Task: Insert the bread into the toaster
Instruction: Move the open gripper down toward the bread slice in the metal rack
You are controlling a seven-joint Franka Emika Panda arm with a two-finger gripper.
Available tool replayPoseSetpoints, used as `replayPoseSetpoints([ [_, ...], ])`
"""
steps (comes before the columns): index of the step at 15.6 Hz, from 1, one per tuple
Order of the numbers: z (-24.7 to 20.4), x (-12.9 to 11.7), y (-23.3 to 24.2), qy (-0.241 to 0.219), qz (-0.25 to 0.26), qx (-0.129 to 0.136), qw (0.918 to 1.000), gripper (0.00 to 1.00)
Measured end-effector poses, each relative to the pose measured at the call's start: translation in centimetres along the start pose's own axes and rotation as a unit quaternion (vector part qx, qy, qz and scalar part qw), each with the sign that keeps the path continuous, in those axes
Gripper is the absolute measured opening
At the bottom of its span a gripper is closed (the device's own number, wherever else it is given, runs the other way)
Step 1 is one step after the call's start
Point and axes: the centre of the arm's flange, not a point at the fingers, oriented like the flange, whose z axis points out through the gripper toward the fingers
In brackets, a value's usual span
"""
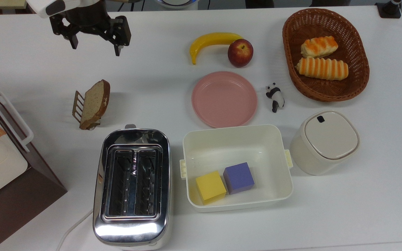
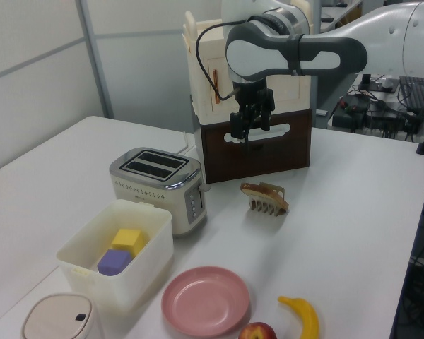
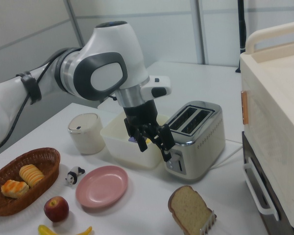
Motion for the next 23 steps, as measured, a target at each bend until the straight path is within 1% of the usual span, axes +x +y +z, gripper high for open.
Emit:
replayPoseSetpoints([
  [4,2.4,0.5,-0.1,-0.021,-0.004,-0.013,0.9997,1.00],
  [12,5.0,1.4,-0.6,-0.042,-0.008,-0.014,0.9990,1.00],
  [23,11.5,3.0,-2.3,-0.091,-0.022,-0.021,0.9953,1.00],
])
